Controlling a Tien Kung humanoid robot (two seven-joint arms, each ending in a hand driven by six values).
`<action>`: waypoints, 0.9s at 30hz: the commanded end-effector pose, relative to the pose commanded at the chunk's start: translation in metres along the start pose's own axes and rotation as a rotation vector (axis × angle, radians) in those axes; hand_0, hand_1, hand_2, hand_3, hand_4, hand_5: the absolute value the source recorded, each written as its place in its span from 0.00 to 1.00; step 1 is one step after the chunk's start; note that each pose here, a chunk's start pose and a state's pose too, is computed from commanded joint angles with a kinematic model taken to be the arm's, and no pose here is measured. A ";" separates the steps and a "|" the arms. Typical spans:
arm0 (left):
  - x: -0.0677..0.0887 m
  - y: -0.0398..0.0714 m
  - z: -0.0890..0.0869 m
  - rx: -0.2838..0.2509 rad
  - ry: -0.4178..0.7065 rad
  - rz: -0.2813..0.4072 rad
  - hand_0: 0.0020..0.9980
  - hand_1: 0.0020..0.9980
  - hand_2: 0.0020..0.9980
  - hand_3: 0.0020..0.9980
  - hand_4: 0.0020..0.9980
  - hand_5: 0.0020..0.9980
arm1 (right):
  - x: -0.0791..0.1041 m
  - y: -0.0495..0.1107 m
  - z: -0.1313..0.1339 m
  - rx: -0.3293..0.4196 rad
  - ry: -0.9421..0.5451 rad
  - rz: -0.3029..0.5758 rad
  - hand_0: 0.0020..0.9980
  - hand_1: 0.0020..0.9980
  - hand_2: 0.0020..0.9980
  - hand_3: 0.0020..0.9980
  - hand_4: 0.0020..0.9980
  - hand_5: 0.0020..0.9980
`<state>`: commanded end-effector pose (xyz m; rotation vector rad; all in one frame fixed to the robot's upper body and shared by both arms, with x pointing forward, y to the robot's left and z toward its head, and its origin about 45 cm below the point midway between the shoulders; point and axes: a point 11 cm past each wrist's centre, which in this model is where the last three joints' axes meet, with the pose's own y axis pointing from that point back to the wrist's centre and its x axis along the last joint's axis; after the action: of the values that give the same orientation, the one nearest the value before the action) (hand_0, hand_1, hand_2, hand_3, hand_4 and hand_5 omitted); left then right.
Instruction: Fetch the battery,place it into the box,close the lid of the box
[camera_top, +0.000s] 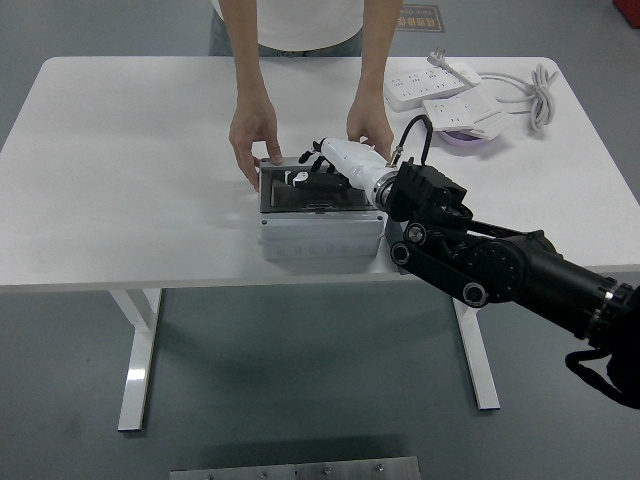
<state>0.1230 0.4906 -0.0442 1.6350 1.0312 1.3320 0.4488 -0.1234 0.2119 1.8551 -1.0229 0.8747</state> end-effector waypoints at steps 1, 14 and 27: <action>-0.001 0.000 -0.001 0.001 0.000 -0.001 0.87 0.92 0.85 0.87 0.91 0.88 | -0.001 0.001 0.001 -0.009 0.001 -0.008 0.50 0.59 0.66 0.76 0.98 1.00; -0.007 -0.003 -0.005 0.010 0.001 -0.012 0.87 0.92 0.86 0.87 0.91 0.89 | 0.018 0.010 0.021 -0.051 -0.051 0.045 0.46 0.60 0.67 0.76 0.97 1.00; -0.016 -0.005 -0.009 0.019 0.010 -0.031 0.87 0.92 0.86 0.87 0.91 0.89 | 0.060 0.039 0.058 0.001 -0.254 0.191 0.51 0.60 0.67 0.74 0.96 1.00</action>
<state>0.1118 0.4780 -0.0535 1.6217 1.0738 1.3149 0.4499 -0.2065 0.2517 1.9261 -1.3750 0.7604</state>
